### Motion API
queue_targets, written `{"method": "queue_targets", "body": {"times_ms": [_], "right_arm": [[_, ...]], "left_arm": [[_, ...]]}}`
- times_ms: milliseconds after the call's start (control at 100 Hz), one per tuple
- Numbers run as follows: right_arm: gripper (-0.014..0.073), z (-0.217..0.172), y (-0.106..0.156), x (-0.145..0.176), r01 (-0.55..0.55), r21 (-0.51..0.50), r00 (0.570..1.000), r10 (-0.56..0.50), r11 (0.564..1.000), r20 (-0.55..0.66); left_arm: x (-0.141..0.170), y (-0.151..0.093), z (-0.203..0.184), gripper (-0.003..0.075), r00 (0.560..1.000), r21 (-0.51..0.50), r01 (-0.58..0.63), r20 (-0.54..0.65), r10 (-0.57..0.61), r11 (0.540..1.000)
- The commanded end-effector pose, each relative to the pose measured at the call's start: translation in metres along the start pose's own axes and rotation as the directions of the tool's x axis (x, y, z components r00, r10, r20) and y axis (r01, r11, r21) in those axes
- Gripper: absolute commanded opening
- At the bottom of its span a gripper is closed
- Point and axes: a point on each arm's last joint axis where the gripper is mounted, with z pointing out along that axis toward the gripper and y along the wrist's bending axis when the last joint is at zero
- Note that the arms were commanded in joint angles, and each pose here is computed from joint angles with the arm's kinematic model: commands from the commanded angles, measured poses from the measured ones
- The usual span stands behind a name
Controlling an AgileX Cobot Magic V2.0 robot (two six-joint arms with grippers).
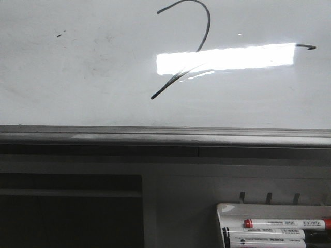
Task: Write number 2 on whiteboard
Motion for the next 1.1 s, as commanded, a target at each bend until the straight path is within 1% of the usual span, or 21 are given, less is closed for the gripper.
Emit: {"method": "queue_targets", "body": {"times_ms": [0, 70, 100, 210, 360, 430, 580, 730, 900, 950, 1020, 1070, 1080, 1090], "right_arm": [[-0.0078, 0.005, 0.000, -0.024, 0.008, -0.016, 0.997, -0.007, 1.000, 0.076], [-0.0078, 0.009, 0.001, -0.030, 0.020, -0.029, 0.996, -0.018, 0.999, 0.092], [-0.0078, 0.009, 0.001, -0.033, 0.025, -0.029, 0.995, -0.022, 0.999, 0.098], [-0.0078, 0.009, 0.002, -0.039, 0.036, -0.041, 0.993, -0.031, 0.999, 0.117], [-0.0078, 0.007, 0.004, -0.042, 0.045, -0.068, 0.991, -0.036, 0.997, 0.126], [-0.0078, 0.007, 0.005, -0.042, 0.046, -0.075, 0.991, -0.036, 0.996, 0.127], [-0.0078, 0.007, 0.005, -0.042, 0.047, -0.077, 0.991, -0.036, 0.996, 0.127], [-0.0078, 0.007, 0.005, -0.042, 0.047, -0.077, 0.991, -0.036, 0.996, 0.127], [-0.0078, 0.007, 0.005, -0.042, 0.047, -0.077, 0.991, -0.036, 0.996, 0.127], [-0.0078, 0.007, 0.005, -0.042, 0.047, -0.077, 0.991, -0.036, 0.996, 0.127], [-0.0078, 0.007, 0.005, -0.042, 0.047, -0.077, 0.991, -0.036, 0.996, 0.127], [-0.0078, 0.007, 0.005, -0.042, 0.047, -0.077, 0.991, -0.036, 0.996, 0.127], [-0.0078, 0.007, 0.005, -0.042, 0.047, -0.077, 0.991, -0.036, 0.996, 0.127], [-0.0078, 0.007, 0.005, -0.042, 0.047, -0.077, 0.991, -0.036, 0.996, 0.127]], "left_arm": [[-0.020, 0.000, 0.008, 0.0419, 1.000, 0.125, 0.000, 0.009, -0.001, 0.992], [-0.026, -0.002, 0.021, 0.0419, 1.000, 0.232, 0.014, -0.028, -0.008, 0.973], [-0.027, -0.002, 0.027, 0.0419, 0.999, 0.258, 0.018, -0.041, -0.008, 0.966], [-0.031, -0.001, 0.039, 0.0419, 0.999, 0.289, 0.023, -0.047, -0.010, 0.957], [-0.033, -0.001, 0.048, 0.0409, 0.997, 0.324, 0.066, -0.046, -0.054, 0.944], [-0.032, -0.001, 0.051, 0.0349, 0.997, 0.327, 0.071, -0.052, -0.057, 0.942], [-0.032, 0.000, 0.051, 0.0138, 0.997, 0.327, 0.072, -0.054, -0.057, 0.942], [-0.031, -0.001, 0.051, -0.0020, 0.997, 0.329, 0.068, -0.064, -0.050, 0.942], [-0.030, 0.000, 0.051, -0.0019, 0.997, 0.325, 0.065, -0.067, -0.045, 0.943], [-0.030, 0.000, 0.051, -0.0004, 0.997, 0.325, 0.063, -0.068, -0.043, 0.944], [-0.030, -0.001, 0.051, 0.0073, 0.997, 0.328, 0.063, -0.071, -0.042, 0.943], [-0.030, -0.001, 0.051, 0.0167, 0.997, 0.328, 0.063, -0.071, -0.042, 0.943], [-0.030, -0.001, 0.051, 0.0167, 0.997, 0.328, 0.063, -0.071, -0.042, 0.943], [-0.030, -0.001, 0.051, 0.0190, 0.997, 0.328, 0.063, -0.071, -0.042, 0.943]]}}
